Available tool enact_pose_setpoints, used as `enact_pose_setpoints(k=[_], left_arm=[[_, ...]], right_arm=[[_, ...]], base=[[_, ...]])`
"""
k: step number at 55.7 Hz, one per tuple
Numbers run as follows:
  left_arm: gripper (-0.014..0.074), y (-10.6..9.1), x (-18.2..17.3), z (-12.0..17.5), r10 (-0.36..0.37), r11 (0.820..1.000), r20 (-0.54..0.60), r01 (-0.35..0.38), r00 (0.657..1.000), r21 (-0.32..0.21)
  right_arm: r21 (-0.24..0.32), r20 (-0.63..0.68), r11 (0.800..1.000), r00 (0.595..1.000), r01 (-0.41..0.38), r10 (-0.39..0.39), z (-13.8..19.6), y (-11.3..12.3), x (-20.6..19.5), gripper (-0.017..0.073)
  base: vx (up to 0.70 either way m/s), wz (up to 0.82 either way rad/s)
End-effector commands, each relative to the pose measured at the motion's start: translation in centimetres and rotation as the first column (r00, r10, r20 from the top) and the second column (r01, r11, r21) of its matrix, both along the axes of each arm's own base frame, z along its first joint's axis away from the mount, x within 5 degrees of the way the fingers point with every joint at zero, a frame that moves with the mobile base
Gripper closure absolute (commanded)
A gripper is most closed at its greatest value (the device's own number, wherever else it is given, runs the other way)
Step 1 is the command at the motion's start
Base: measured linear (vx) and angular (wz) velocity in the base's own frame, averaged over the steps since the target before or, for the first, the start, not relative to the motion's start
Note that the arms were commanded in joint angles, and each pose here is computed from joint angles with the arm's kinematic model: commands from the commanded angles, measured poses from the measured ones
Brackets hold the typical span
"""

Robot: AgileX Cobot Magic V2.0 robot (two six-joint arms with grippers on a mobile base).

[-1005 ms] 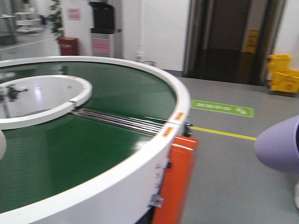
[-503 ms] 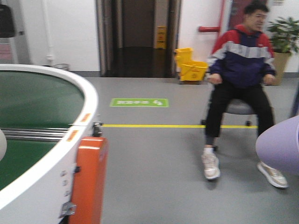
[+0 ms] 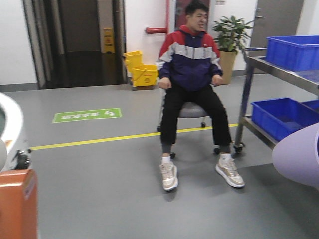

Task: Grab cup from conveyor and place in blue bin
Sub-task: 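Hold both cups while the base drives to the blue bins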

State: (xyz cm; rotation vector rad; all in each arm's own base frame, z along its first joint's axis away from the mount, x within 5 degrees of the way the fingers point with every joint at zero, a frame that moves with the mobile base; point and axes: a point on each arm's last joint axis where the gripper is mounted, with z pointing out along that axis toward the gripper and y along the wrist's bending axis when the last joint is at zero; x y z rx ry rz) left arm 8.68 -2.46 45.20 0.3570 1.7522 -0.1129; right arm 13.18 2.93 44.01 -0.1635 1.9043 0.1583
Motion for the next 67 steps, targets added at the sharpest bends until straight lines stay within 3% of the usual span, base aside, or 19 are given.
enact_pose_setpoints(k=[1,67], left_arm=[[0.0599,0.03,-0.01,1.4,0.014,0.999,0.093,-0.009,0.996,-0.052],[0.0599,0.03,-0.01,1.4,0.014,0.999,0.093,-0.009,0.996,-0.052]], right_arm=[[0.011,0.121,1.0,0.993,-0.003,0.001,1.69,-0.07,-0.11,0.0568],[0.011,0.121,1.0,0.993,-0.003,0.001,1.69,-0.07,-0.11,0.0568]], base=[[0.15,-0.42],[0.26,-0.24]])
